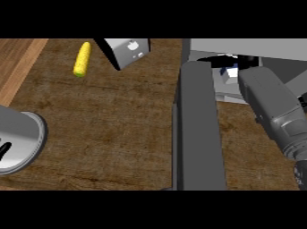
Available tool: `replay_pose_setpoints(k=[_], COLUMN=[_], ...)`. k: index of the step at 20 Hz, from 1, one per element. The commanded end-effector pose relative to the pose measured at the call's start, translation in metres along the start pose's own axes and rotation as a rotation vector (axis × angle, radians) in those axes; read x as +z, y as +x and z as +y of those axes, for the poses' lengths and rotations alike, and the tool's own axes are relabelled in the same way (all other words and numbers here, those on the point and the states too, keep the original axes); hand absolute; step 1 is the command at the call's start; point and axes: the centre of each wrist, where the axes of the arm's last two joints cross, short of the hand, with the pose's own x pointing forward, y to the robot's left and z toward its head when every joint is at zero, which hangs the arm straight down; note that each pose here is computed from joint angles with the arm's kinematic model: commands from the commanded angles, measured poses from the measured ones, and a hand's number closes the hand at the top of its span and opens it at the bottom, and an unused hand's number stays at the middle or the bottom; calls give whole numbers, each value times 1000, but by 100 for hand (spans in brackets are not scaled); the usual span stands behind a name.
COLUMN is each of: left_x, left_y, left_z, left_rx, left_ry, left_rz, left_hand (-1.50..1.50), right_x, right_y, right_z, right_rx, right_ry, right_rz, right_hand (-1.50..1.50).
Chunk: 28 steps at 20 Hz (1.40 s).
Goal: Pick up the milk, place it into the microwave and close the microwave
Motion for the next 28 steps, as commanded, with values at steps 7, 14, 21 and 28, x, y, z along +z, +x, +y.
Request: replay_pose_setpoints(k=[7, 14, 21, 28], left_x=[-9, -15, -45, -59], left_y=[-30, -46, -75, -99], left_z=[-18, -36, -61, -55], left_rx=[76, 75, 18, 10], left_ry=[-157, -306, -337, -350], left_rz=[21, 113, 131, 130], left_hand=[-150, -150, -150, 150], right_x=[30, 55, 111, 191], right_y=[-41, -64, -88, -129], right_z=[-13, -9, 30, 32], right_rx=[-248, -517, -659, -592], right_ry=[126, 211, 264, 277], right_rz=[8, 44, 54, 140], right_hand=[-150, -150, -150, -150])
